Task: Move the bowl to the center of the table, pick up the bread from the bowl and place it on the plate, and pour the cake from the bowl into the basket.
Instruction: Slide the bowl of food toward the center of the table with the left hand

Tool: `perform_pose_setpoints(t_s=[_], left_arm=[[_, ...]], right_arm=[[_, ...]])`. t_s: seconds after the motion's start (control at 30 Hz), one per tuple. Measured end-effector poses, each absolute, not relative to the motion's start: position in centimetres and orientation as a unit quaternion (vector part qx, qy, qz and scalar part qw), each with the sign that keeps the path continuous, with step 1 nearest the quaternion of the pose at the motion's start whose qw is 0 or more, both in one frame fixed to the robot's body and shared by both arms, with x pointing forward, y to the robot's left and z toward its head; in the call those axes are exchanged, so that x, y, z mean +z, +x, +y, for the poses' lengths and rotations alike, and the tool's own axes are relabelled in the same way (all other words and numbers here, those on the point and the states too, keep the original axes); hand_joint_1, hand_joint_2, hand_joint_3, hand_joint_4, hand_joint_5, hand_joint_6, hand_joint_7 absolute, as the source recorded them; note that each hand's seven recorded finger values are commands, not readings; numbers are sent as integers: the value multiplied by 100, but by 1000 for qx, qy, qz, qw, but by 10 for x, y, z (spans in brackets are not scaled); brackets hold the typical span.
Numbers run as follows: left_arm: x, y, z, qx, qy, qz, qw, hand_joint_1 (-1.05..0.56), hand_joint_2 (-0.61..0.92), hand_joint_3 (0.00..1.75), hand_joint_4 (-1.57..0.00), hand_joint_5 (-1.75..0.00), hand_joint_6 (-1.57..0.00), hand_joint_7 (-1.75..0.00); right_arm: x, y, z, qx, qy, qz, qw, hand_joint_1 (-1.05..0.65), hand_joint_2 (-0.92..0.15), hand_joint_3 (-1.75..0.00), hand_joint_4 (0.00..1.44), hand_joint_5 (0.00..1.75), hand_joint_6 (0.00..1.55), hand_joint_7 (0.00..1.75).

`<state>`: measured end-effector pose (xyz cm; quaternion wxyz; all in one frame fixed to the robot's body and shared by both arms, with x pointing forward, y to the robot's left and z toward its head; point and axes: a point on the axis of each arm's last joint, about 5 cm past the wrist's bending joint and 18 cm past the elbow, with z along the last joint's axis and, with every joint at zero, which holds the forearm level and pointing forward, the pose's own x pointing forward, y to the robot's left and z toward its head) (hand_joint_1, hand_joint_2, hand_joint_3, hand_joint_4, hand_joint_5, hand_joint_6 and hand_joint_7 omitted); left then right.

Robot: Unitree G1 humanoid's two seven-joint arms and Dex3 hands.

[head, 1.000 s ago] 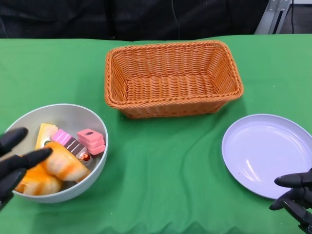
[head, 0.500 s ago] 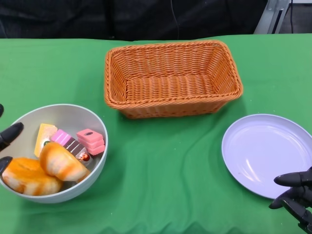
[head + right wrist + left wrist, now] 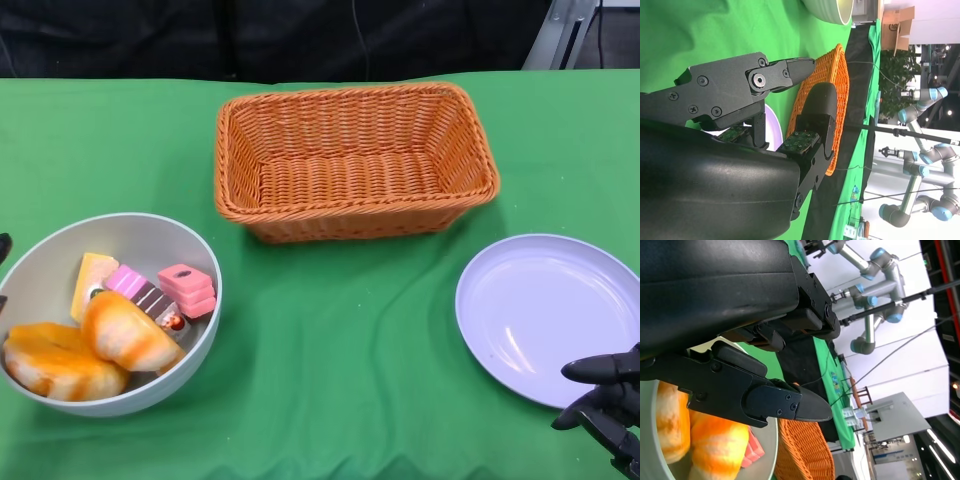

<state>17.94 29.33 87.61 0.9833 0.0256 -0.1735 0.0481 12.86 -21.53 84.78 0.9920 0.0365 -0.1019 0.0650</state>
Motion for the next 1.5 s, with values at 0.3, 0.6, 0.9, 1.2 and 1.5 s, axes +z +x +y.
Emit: perform_pose_setpoints(t_s=[0.3,0.6,0.9,1.2,1.5], left_arm=[[871,192,300,72,16,-150,986,-64,92,18,-49,0,-42,0],[861,195,307,103,31,-90,990,-71,92,16,-51,-1,-41,0],[849,200,302,114,16,-37,993,-64,92,17,-49,0,-39,0],[840,200,302,116,-8,6,993,-61,92,18,-48,0,-38,0],[838,205,302,118,-64,30,990,-61,92,20,-43,0,-33,0]], right_arm=[[847,128,-216,64,37,-101,992,-29,-92,-10,72,125,66,84],[847,127,-216,61,37,-98,993,-29,-92,-11,71,125,66,84],[847,127,-216,61,38,-98,993,-28,-92,-10,70,127,65,85],[847,128,-216,61,38,-98,993,-29,-92,-11,70,127,65,85],[847,128,-216,62,38,-99,992,-31,-92,-11,71,127,65,85]])
